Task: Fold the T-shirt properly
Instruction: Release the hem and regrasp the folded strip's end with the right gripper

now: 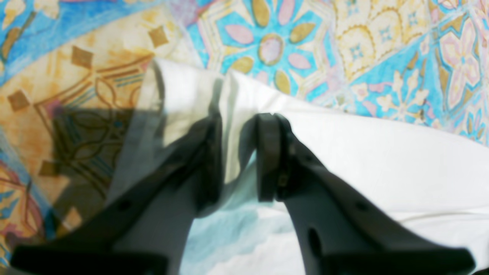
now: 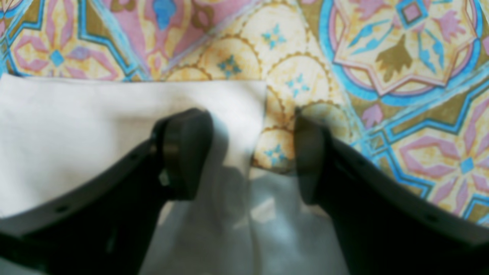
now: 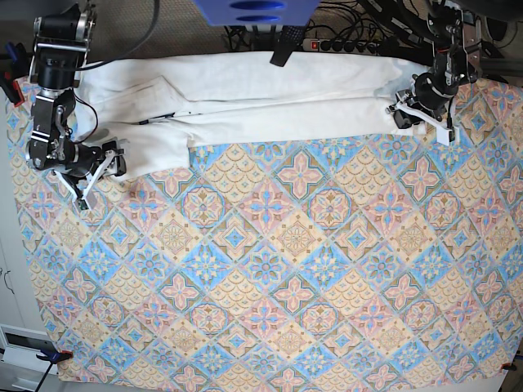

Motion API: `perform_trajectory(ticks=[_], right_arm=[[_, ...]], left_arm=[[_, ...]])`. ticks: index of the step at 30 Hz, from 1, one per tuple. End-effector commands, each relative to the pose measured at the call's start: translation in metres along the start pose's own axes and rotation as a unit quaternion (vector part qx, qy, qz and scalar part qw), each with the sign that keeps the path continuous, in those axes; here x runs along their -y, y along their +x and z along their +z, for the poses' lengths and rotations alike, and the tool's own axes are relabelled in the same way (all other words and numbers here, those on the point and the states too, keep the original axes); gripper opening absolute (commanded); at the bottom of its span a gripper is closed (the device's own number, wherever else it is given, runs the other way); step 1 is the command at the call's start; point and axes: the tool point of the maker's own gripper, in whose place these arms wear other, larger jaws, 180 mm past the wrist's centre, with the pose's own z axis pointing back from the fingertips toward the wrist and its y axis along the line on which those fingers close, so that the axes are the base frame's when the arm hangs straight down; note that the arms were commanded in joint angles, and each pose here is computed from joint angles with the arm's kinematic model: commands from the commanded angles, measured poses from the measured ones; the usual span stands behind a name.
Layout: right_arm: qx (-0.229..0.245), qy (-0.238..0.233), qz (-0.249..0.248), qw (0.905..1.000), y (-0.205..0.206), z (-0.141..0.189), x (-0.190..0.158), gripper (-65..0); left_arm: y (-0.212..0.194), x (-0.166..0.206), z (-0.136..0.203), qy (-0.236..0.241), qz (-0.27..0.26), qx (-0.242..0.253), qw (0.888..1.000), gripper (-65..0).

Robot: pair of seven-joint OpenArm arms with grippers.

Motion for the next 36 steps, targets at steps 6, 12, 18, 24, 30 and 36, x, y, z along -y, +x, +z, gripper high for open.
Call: perform_trajectory(ticks=[6, 12, 18, 24, 30, 36], right_arm=[[-0.014, 0.016, 0.045, 0.9987, 0.004, -0.006, -0.017, -37.6], [-0.014, 0.017, 0.049, 0.9985, 0.005, -0.006, -0.018, -53.7], [-0.001, 0.015, 0.054, 0.9984, 0.015, -0.002, -0.019, -64.3], [0.049, 0.005, 0.122, 0.9914, 0.046, 0.028, -0.04, -65.0], [0.048, -0.015, 0.148, 0.9877, 0.026, 0.06, -0.049, -65.0], [0.04, -0.041, 0.158, 0.9858, 0.001, 0.091, -0.049, -65.0]], left_arm=[[0.006, 0.002, 0.003, -0.007, 0.002, 0.009, 1.0, -50.5], [0.006, 0.002, 0.003, -0.007, 0.002, 0.009, 1.0, -50.5], [0.008, 0.002, 0.002, -0.007, 0.001, 0.011, 1.0, -50.5], [0.008, 0.002, 0.002, -0.007, 0.0, 0.01, 1.0, -50.5], [0.009, 0.001, 0.002, -0.006, -0.001, 0.01, 1.0, -50.5], [0.009, 0.001, 0.002, -0.005, -0.002, 0.01, 1.0, -50.5]])
